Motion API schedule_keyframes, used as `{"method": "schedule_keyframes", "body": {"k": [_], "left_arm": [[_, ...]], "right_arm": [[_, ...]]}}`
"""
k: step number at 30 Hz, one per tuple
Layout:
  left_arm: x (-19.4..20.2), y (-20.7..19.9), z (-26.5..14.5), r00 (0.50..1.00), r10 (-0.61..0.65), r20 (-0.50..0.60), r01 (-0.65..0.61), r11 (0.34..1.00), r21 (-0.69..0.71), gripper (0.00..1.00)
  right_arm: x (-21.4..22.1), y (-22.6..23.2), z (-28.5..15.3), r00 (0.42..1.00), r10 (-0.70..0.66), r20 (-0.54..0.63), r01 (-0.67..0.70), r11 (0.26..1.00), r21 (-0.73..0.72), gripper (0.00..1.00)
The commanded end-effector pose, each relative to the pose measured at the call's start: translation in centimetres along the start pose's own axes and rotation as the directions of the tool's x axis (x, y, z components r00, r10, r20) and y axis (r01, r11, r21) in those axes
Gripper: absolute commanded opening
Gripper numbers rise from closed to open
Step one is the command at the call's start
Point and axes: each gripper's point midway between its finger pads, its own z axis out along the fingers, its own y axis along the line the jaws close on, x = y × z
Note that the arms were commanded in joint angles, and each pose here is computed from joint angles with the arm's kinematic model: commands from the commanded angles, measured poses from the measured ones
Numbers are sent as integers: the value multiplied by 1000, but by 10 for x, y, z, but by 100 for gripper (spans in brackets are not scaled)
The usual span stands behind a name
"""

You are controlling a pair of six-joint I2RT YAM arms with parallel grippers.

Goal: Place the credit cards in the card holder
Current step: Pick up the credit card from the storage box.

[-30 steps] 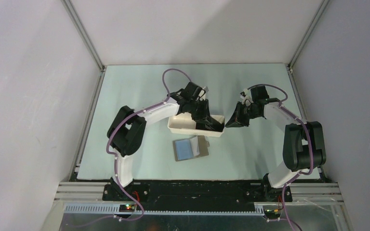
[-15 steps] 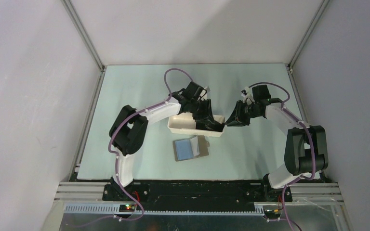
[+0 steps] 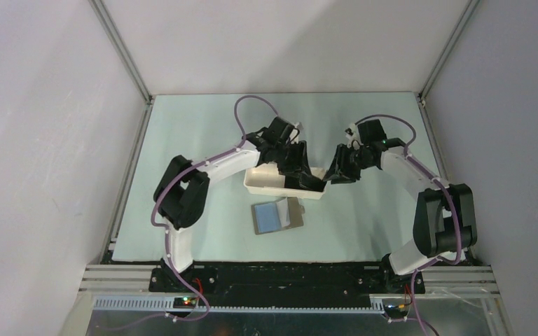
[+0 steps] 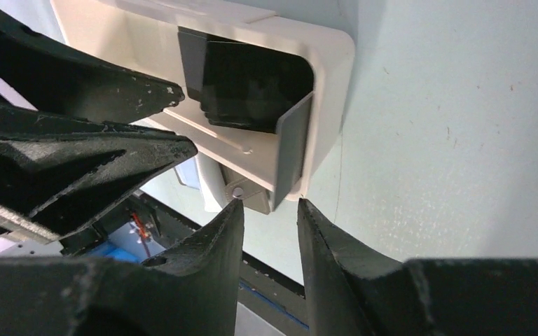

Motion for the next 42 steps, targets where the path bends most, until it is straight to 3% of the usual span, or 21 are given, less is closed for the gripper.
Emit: {"method": "schedule_keyframes", "body": {"k": [1,9,16,32,42], "left_arm": [[-28,-22,-44,985,81,152,-83,997,5,57],[-44,-28,-91,956,106,273,-106,994,-13,64],[-40,-21,-109,949,102,297,-102,995,-16,66],[-27,-6,-113,953,105,284,-99,994,-35,67],[-18,2,-110,959,102,266,-92,995,-48,68]], "right_arm": [[-16,9,-5,995,-89,47,83,989,121,36],[-19,9,2,984,-179,19,165,938,304,28],[-20,7,3,972,-235,-6,215,878,427,28],[-30,41,-22,947,-306,96,250,893,374,45],[-29,32,-13,953,-297,65,246,880,406,47]]}}
